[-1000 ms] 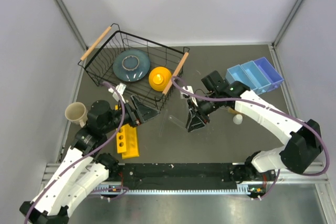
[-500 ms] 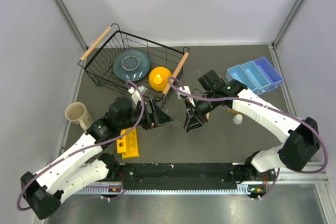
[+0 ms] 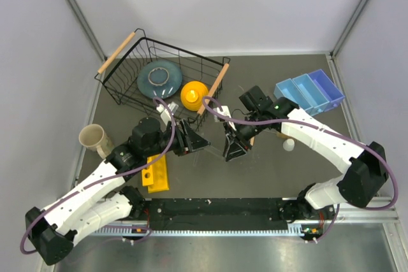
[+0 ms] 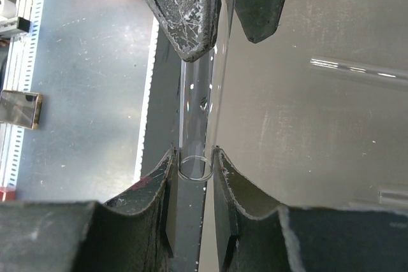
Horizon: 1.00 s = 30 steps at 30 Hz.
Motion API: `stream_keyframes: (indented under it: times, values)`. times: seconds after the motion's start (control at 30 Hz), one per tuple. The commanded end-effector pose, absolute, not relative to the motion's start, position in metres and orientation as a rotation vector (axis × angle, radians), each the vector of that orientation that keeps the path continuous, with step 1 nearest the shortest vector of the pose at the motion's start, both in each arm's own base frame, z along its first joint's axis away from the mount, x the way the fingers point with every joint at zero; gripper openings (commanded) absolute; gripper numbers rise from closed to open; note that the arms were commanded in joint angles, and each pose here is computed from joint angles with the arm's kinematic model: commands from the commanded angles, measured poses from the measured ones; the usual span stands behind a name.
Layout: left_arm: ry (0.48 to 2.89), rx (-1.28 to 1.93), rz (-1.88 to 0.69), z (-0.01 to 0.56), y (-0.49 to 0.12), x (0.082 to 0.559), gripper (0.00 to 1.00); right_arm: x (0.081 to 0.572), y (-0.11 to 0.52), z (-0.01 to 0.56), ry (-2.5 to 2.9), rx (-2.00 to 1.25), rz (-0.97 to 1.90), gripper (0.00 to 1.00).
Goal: Organize the chemistry lab equipment
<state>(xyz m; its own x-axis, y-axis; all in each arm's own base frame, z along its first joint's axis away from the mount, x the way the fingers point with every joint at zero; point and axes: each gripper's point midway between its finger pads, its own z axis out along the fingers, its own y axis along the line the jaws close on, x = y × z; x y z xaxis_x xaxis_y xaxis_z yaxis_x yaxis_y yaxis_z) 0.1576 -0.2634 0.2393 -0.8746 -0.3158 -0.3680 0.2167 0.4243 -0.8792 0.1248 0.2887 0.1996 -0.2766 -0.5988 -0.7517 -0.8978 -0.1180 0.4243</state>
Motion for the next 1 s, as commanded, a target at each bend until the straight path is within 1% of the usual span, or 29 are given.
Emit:
stream_keyframes:
  times: [0.0,0.07,0.1,0.17,0.2,0.27,0.3,0.4,0.43,0.57,0.63,0.67,0.7,0.73,0.77,0.8,0.87,0.9,0.97]
  values:
    - [2.094,-0.050,-1.543,0.265,-0.269,0.157,0.55,0.125,0.297,0.210,1.763,-1.696,1.344,0.15]
    - [2.089,-0.045,-1.552,0.268,-0.270,0.156,0.51,0.126,0.298,0.210,1.763,-1.696,1.344,0.15]
    - [2.086,-0.046,-1.555,0.268,-0.270,0.155,0.47,0.126,0.298,0.210,1.761,-1.696,1.344,0.15]
    - [2.082,-0.043,-1.563,0.270,-0.271,0.155,0.42,0.125,0.298,0.209,1.766,-1.701,1.342,0.15]
    - [2.083,-0.038,-1.566,0.270,-0.271,0.154,0.37,0.125,0.298,0.208,1.767,-1.703,1.341,0.15]
    - [2.086,-0.029,-1.574,0.269,-0.273,0.153,0.32,0.125,0.299,0.207,1.771,-1.707,1.342,0.15]
    - [2.084,-0.024,-1.579,0.271,-0.273,0.152,0.27,0.125,0.299,0.207,1.772,-1.705,1.339,0.15]
    - [2.090,-0.022,-1.579,0.267,-0.272,0.150,0.18,0.125,0.299,0.204,1.775,-1.712,1.335,0.15]
    - [2.083,-0.018,-1.583,0.269,-0.272,0.149,0.14,0.124,0.299,0.204,1.778,-1.712,1.337,0.15]
    - [2.093,-0.027,-1.553,0.261,-0.266,0.146,0.07,0.124,0.298,0.203,1.779,-1.713,1.330,0.16]
    - [2.093,-0.016,-1.511,0.259,-0.261,0.147,0.06,0.124,0.298,0.203,1.780,-1.714,1.329,0.18]
    - [2.125,-0.039,-1.455,0.251,-0.255,0.149,0.06,0.124,0.298,0.203,1.784,-1.715,1.330,0.23]
    - [2.124,-0.020,-1.413,0.250,-0.251,0.149,0.06,0.125,0.298,0.202,1.785,-1.713,1.325,0.32]
    - [2.143,-0.026,-1.363,0.245,-0.246,0.150,0.05,0.125,0.298,0.202,1.787,-1.714,1.320,0.43]
    - [2.133,-0.054,-1.298,0.246,-0.239,0.157,0.05,0.125,0.297,0.202,1.791,-1.715,1.315,0.68]
    - [2.189,-0.046,-1.209,0.233,-0.229,0.155,0.05,0.126,0.296,0.202,1.789,-1.716,1.303,0.98]
    - [2.189,-0.061,-1.098,0.234,-0.215,0.161,0.04,0.129,0.294,0.200,1.801,-1.717,1.263,0.99]
    - [2.247,-0.068,-0.961,0.218,-0.197,0.162,0.04,0.130,0.293,0.200,1.802,-1.720,1.244,0.99]
    - [2.264,-0.082,-0.847,0.219,-0.180,0.166,0.04,0.135,0.289,0.196,1.821,-1.722,1.181,0.99]
